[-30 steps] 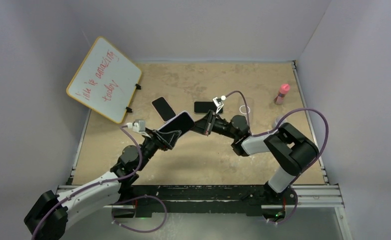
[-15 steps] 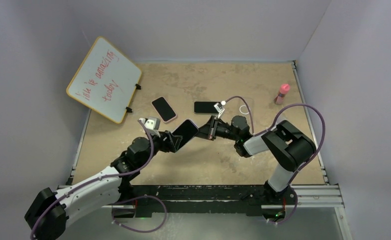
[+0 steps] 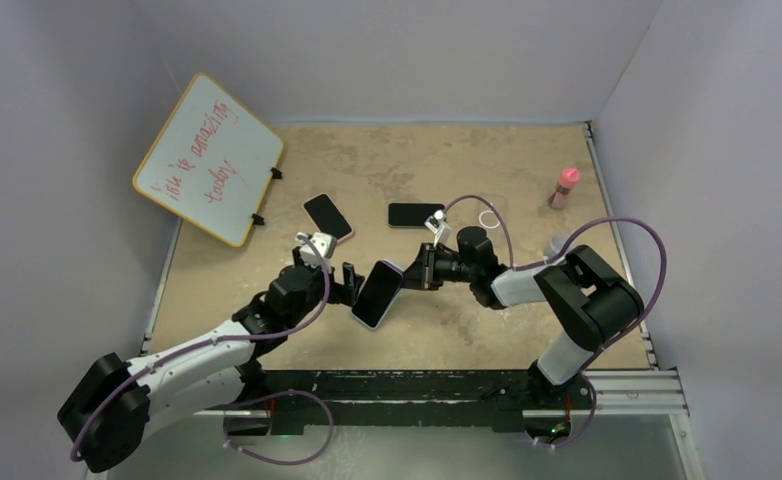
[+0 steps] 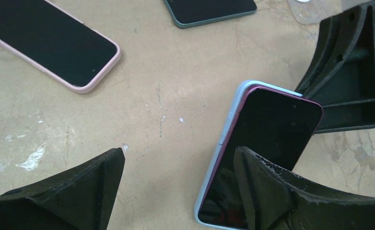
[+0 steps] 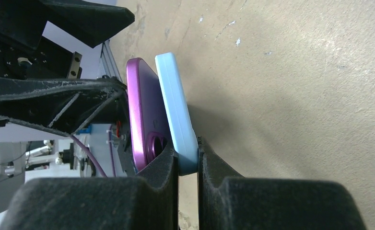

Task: Take the phone out of the phone case
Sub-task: Remove the phone case from the phone.

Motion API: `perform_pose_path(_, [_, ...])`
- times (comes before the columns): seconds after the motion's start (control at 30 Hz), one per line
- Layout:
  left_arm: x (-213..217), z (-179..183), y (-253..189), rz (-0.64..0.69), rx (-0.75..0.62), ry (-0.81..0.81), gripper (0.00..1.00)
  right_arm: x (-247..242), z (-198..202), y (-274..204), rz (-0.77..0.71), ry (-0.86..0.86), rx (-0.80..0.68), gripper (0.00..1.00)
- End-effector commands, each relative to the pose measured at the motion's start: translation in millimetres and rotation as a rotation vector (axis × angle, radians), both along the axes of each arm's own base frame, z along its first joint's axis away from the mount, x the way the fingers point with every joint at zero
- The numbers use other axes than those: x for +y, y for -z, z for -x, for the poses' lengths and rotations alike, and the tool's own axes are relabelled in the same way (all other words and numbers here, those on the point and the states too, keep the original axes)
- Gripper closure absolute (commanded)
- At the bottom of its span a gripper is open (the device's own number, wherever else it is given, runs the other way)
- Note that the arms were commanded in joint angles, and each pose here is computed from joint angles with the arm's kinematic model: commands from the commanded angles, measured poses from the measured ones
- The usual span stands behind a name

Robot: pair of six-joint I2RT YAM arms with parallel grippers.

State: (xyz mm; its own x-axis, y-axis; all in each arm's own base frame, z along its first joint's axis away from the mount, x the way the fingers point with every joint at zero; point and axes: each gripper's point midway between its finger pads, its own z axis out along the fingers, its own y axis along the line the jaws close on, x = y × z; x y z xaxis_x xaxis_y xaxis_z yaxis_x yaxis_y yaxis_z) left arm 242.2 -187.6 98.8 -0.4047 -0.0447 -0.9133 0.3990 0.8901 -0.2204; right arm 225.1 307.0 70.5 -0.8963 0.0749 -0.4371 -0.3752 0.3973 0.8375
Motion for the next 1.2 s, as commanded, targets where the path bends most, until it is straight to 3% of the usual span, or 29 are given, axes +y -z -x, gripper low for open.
perform_pose_path(0.0, [-29.0,-7.8,-33.2,0.019,-0.098,0.102,0.12,4.7,-9.9,-7.6,0.0,-0.019,-0.077,1.0])
perform_pose_path(0.57, [-97.3,0.1,-32.8,-0.067,-0.14,0.23,0.07,2.2,-14.2,-8.4,0.029,-0.009,-0.113,1.0])
perform_pose_path(0.97, [-108.3,-11.7,-15.4,-0.179,-0.116,0.175,0.07,2.4,-14.4,-11.5,0.027,-0.011,-0.121,1.0])
perform_pose_path(1.17, [-109.2,-12.4,-5.9,-0.202,-0.074,0.157,0.11,2.0,-13.8,-12.8,0.025,-0.012,-0.124,1.0])
